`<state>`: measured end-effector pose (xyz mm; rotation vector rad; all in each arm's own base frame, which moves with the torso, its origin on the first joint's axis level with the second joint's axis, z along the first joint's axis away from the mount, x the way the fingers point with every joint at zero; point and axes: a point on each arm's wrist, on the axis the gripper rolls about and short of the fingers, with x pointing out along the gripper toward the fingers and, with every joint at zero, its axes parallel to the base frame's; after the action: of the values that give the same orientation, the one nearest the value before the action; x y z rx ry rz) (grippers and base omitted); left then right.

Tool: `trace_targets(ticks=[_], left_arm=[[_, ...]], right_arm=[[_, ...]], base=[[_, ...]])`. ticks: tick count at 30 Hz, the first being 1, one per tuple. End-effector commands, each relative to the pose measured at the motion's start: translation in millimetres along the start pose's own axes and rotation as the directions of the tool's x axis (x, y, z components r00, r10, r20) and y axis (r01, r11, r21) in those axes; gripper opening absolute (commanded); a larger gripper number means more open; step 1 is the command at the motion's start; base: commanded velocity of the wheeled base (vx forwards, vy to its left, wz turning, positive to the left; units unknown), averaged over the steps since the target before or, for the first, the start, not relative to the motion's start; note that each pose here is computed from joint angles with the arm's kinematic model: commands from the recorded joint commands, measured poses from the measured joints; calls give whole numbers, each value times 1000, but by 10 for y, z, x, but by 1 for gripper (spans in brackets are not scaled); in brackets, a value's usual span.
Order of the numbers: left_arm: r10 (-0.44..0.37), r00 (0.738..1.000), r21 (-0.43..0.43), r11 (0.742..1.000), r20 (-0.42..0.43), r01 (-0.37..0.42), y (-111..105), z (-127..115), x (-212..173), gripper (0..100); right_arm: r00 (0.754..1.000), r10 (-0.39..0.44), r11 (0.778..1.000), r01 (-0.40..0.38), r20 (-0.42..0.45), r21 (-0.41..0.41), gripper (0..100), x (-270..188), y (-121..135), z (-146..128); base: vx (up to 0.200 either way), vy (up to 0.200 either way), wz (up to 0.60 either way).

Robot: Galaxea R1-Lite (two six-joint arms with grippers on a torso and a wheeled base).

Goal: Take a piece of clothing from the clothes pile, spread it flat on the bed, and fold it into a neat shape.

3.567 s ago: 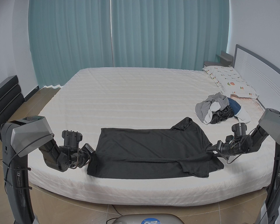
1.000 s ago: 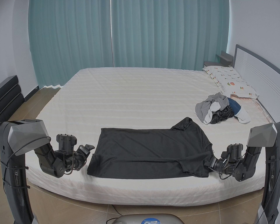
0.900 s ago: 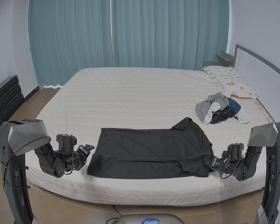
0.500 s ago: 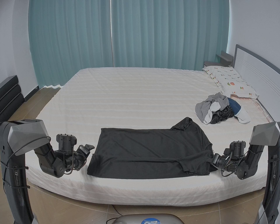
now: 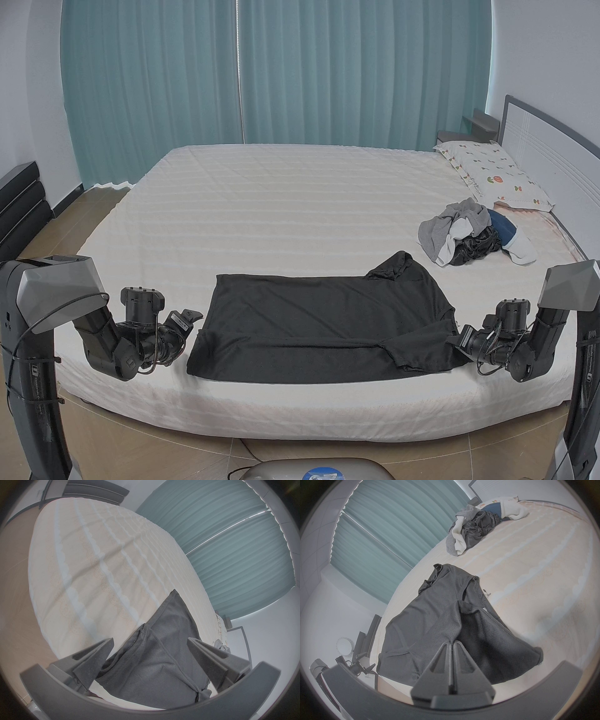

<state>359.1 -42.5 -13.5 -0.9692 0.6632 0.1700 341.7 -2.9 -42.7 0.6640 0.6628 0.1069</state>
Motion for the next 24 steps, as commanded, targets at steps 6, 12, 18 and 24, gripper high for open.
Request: trace_targets(ticks=[6, 12, 18, 24], left_arm=[[1, 1000, 1, 1000, 0, -1, 5, 0, 3, 100], [1, 1000, 2, 1000, -1, -1, 2, -5, 4, 100], [-1, 1000, 0, 1000, 0, 1, 3, -6, 2, 100], [-2, 1000, 1, 1000, 4, 2, 6, -1, 5, 100]], right_arm=[[1000, 6, 1000, -6, 2, -4, 0, 0, 14, 9], [1000, 11, 1000, -11, 23, -5, 0, 13, 14, 67], [1000, 9, 1000, -9, 19, -5, 0, 28, 0, 57], [1000, 14, 1000, -15, 23, 22, 100, 25, -29, 88]], base=[[0, 0, 0], [0, 0, 0], [0, 0, 0], [0, 0, 0]])
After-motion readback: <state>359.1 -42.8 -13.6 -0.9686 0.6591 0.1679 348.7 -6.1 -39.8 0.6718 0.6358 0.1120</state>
